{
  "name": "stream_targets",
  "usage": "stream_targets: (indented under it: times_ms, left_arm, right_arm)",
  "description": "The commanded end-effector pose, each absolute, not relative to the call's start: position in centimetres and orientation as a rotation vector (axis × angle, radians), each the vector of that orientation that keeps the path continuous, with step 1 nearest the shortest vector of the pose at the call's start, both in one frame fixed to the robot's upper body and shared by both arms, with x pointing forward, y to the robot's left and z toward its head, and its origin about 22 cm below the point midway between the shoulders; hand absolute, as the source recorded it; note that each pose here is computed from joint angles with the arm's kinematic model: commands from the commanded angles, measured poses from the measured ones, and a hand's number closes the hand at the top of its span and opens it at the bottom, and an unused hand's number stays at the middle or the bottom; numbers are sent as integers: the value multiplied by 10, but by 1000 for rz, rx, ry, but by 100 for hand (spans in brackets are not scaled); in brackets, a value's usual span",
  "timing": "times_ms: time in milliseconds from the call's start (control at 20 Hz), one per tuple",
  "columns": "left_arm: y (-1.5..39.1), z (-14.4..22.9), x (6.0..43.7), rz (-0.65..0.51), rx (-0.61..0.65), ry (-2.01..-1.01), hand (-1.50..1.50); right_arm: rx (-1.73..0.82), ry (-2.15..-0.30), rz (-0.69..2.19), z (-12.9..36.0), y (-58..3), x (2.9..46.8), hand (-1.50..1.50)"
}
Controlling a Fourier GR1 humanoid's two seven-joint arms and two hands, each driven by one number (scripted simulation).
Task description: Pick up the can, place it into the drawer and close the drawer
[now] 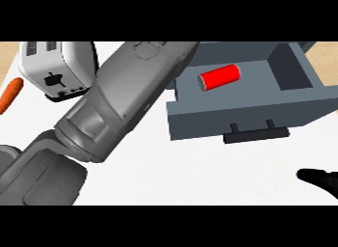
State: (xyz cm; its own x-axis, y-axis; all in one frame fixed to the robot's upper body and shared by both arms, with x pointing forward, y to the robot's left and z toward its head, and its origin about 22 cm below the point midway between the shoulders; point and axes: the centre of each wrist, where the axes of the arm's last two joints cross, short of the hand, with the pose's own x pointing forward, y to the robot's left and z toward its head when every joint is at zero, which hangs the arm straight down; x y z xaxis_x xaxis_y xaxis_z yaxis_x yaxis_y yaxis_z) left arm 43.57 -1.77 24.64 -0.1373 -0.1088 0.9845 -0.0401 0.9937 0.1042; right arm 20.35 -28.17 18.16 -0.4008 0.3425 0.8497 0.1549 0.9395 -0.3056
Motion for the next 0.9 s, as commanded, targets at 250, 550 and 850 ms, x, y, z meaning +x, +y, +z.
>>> stream_targets:
  times_ms: [250, 550, 850]
  left_arm:
    - [-16, 250, 437, 14, 30, -1693, -150]
    - [-24, 262, 433, 17, 56, -1741, -150]
    - [-24, 262, 434, -20, 93, -1737, -150]
  right_arm:
    - [-601, -1999, 523, 186, -260, 230, -150]
    - [-742, -1936, 715, 164, -245, 267, -150]
    - [-822, -1872, 861, 129, -220, 300, -150]
